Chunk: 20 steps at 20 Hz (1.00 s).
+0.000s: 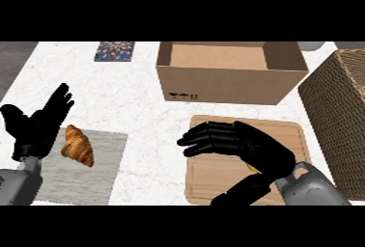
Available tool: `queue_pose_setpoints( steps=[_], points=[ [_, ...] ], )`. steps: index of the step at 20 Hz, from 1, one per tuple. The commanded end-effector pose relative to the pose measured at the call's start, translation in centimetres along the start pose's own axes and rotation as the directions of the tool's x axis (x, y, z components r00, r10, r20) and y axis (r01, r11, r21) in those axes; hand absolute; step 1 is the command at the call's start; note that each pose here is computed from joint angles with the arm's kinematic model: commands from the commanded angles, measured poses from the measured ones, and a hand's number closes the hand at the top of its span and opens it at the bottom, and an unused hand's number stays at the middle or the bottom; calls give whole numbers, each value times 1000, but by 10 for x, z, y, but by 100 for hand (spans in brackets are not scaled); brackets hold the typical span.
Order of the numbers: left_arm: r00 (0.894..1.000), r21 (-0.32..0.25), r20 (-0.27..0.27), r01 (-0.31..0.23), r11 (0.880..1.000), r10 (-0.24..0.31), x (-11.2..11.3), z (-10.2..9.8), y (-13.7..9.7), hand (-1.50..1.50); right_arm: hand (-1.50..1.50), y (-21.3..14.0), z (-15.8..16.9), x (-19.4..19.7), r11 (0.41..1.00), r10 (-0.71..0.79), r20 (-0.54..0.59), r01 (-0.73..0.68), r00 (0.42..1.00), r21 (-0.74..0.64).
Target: Pick the lemon from the cutting board and place it in the basket
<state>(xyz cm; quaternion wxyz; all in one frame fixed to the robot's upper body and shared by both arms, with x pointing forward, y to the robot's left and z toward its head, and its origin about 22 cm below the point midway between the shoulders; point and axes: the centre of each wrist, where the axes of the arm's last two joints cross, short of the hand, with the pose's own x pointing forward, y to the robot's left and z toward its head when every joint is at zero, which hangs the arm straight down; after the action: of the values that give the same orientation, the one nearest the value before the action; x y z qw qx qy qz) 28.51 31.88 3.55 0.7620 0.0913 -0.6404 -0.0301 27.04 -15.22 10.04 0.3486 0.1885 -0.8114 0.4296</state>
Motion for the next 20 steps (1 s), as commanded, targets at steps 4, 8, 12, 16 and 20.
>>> queue_pose_setpoints(
  steps=[4,8,12,16,20],
  points=[
    [1000,-11,-19,4,1000,-4,4,0,3,0,-150,-9,-25,44,976,199,-248,-171,948,131],
    [999,13,-38,-6,1000,6,4,-3,-1,0,-150,-56,-31,74,849,529,-358,-468,770,247],
    [1000,-9,-17,1,1000,-1,4,-6,-8,0,-150,-94,-46,109,737,665,-470,-613,581,284],
    [1000,-3,-2,-3,1000,3,10,-8,1,0,-150,-109,-58,127,735,677,-505,-533,536,420],
    [1000,-7,-16,-11,1000,11,0,-1,-7,0,-150,-130,-61,119,736,669,-514,-378,538,562]
  ],
)
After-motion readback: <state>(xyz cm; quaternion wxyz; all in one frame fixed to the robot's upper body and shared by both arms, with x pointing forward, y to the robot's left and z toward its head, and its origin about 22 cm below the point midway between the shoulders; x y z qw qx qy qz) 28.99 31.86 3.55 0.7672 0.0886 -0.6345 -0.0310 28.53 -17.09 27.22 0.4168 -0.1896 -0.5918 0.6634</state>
